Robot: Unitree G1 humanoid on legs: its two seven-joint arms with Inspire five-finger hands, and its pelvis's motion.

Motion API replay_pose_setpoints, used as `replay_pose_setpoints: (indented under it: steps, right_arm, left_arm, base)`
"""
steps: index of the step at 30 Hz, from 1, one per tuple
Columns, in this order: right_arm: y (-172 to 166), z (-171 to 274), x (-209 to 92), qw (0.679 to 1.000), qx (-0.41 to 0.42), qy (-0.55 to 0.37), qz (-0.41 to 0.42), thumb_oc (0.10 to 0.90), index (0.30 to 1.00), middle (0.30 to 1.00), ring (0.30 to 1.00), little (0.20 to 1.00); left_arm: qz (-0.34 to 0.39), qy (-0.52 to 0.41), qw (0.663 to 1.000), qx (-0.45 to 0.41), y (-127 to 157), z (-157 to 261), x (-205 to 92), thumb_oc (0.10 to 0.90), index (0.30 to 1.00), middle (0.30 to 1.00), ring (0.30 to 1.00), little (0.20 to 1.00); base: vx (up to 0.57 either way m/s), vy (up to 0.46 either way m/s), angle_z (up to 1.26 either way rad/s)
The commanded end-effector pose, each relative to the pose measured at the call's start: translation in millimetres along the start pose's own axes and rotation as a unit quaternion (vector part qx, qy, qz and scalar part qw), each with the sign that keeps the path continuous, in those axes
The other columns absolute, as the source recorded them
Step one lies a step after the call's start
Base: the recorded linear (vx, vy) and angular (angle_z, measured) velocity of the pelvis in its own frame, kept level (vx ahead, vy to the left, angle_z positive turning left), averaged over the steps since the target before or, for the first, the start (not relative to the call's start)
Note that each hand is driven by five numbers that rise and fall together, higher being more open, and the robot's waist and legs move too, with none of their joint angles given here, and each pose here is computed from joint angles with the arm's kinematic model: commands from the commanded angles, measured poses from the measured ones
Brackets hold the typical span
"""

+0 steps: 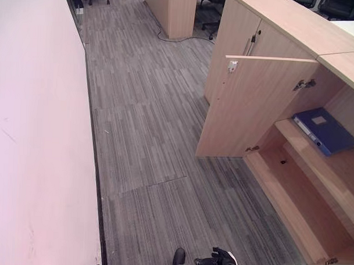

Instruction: Put the empty folder in the office cabinet

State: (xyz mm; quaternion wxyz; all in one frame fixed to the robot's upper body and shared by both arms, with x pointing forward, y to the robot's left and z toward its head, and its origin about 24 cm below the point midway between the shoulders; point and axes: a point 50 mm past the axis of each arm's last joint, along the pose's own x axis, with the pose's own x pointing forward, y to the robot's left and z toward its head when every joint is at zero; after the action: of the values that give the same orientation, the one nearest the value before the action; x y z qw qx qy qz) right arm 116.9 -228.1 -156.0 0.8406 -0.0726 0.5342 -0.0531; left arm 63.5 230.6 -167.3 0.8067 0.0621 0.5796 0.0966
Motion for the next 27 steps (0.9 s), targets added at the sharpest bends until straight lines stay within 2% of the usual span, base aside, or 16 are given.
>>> replay_pose_setpoints:
  steps: [1, 17, 21, 27]
  right_arm:
    - [-8, -30, -6, 0.999, 0.010, 0.040, -0.018, 0.800, 0.900, 0.900, 0.900, 0.900]
    - [1, -42, -9, 0.998, -0.015, 0.055, -0.002, 0.800, 0.900, 0.900, 0.900, 0.900]
    - [-11, -43, -9, 0.998, -0.003, 0.064, -0.025, 0.800, 0.900, 0.900, 0.900, 0.900]
    - [-12, -43, -9, 0.998, -0.003, 0.061, -0.029, 0.800, 0.900, 0.900, 0.900, 0.900]
  left_arm:
    - [-0.026, -0.011, 0.999, 0.016, -17, 3, 0, 0.800, 0.900, 0.900, 0.900, 0.900]
    - [-0.021, -0.007, 0.999, 0.026, -13, 0, -1, 0.800, 0.900, 0.900, 0.900, 0.900]
    - [-0.004, -0.023, 1.000, 0.006, -7, 8, 0, 0.800, 0.900, 0.900, 0.900, 0.900]
    - [-0.003, -0.021, 1.000, -0.001, -8, 1, -2, 0.800, 0.900, 0.900, 0.900, 0.900]
  base:
    - [0.07, -0.017, 0.08]
    - [0.08, -0.074, -0.01]
    - [0.19, -0.223, -0.10]
    - [0.15, 0.046, -0.67]
